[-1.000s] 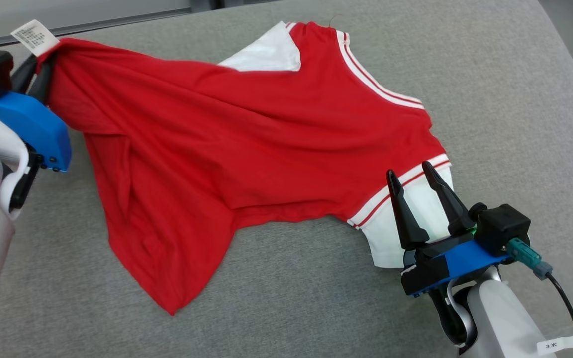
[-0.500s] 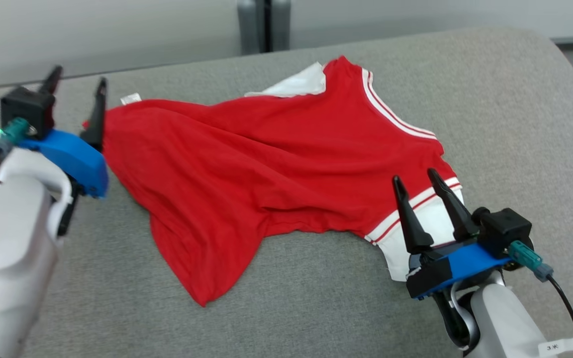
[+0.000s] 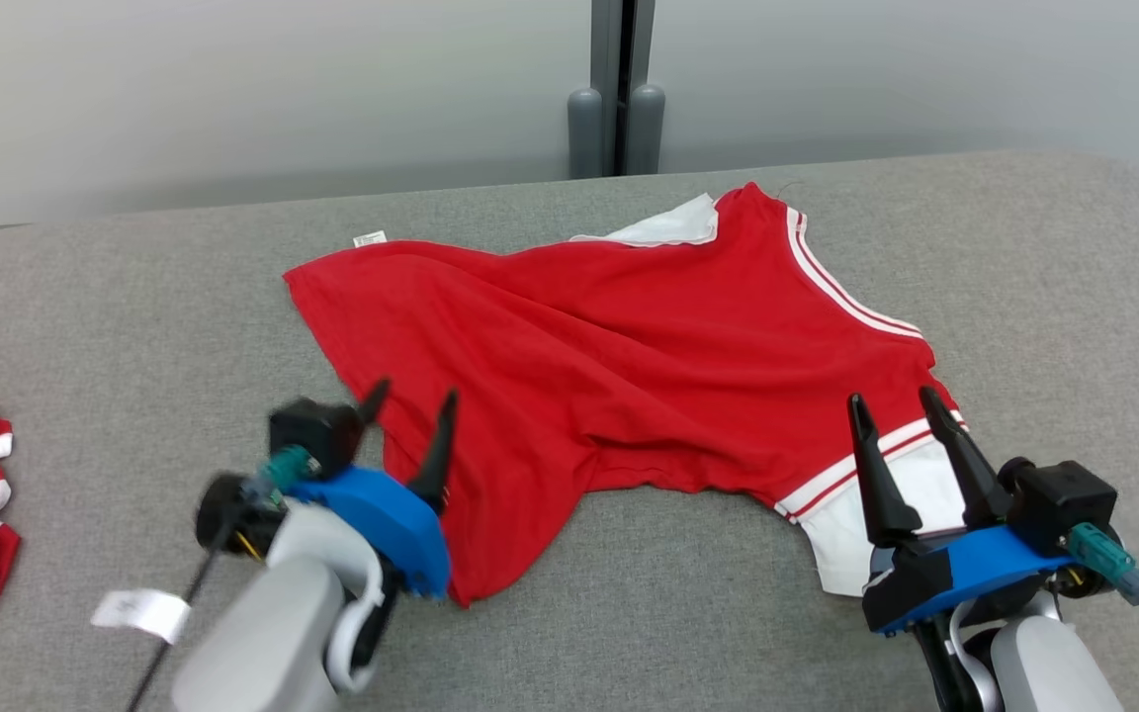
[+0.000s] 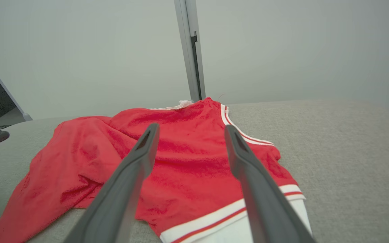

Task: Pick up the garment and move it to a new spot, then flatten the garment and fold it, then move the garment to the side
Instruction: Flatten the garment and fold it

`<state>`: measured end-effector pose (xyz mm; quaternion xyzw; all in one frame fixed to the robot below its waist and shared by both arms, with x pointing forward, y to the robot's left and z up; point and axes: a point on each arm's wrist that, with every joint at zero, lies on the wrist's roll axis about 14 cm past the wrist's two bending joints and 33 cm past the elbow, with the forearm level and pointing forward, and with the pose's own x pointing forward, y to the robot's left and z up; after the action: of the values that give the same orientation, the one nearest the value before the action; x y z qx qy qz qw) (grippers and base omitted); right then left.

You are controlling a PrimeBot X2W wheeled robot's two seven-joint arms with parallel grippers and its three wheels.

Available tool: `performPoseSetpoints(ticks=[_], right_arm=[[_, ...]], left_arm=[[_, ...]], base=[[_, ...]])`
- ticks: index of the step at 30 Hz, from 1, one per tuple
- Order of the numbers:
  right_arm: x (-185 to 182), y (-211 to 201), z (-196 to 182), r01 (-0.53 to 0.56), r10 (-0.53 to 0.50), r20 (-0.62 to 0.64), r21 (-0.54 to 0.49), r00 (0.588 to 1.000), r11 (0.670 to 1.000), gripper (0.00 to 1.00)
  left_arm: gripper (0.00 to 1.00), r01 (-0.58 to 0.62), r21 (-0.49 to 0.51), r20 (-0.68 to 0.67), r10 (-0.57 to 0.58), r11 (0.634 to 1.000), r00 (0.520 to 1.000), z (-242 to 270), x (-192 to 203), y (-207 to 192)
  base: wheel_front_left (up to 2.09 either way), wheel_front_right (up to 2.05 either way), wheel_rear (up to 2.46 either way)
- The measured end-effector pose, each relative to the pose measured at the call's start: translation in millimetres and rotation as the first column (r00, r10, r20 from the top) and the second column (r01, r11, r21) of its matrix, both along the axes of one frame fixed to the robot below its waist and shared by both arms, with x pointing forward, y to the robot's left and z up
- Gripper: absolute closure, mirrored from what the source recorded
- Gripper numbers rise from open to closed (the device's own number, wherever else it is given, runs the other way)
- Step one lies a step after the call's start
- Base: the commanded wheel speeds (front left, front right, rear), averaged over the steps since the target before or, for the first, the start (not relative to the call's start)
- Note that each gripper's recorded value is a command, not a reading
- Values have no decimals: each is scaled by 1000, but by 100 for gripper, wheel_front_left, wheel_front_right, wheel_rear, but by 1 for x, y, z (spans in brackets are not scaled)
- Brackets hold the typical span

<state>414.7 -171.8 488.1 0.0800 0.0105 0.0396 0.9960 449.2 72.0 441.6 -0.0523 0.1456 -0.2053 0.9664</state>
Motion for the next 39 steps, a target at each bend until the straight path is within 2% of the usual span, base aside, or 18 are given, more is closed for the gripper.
performPoseSetpoints(ticks=[3, 9, 19, 29, 30, 32, 33, 34, 39], right_arm=[[-3, 5, 2, -16, 16, -1, 3, 1000, 1000, 0], [-5, 10, 2, -29, 29, -5, 8, 1000, 1000, 0], [-6, 13, -3, -36, 37, -20, 22, 999, 999, 0], [-5, 6, -7, -16, 17, -26, 23, 1000, 1000, 0], [-5, 6, -7, -15, 16, -26, 24, 1000, 1000, 0], [-6, 5, -9, -13, 14, -29, 25, 999, 1000, 0], [-6, 5, -9, -13, 14, -30, 26, 999, 1000, 0], [-6, 5, -9, -12, 13, -31, 26, 999, 1000, 0], [-6, 4, -9, -10, 11, -29, 26, 1000, 1000, 0]], left_arm=[[0, 22, -25, -83, -25, 999, 996, -16, -29, -19], [0, 65, 5, -212, -62, 998, 975, -36, -62, -33], [0, 92, 47, -331, -71, 995, 941, -58, -74, -35], [1, 105, 66, -368, -73, 992, 927, -68, -65, -39], [25, 106, 70, -374, -72, 992, 924, -70, -65, -39], [63, 107, 71, -390, -71, 992, 918, -74, -66, -39], [88, 109, 65, -389, -75, 992, 918, -74, -65, -40], [100, 108, 63, -386, -76, 992, 919, -73, -64, -41], [100, 88, 50, -378, -63, 995, 924, -74, -60, -39]], base=[[0, 0, 0], [0, 0, 0], [0, 0, 0], [0, 0, 0], [0, 0, 0], [0, 0, 0], [0, 0, 0], [0, 0, 0], [0, 0, 0]])
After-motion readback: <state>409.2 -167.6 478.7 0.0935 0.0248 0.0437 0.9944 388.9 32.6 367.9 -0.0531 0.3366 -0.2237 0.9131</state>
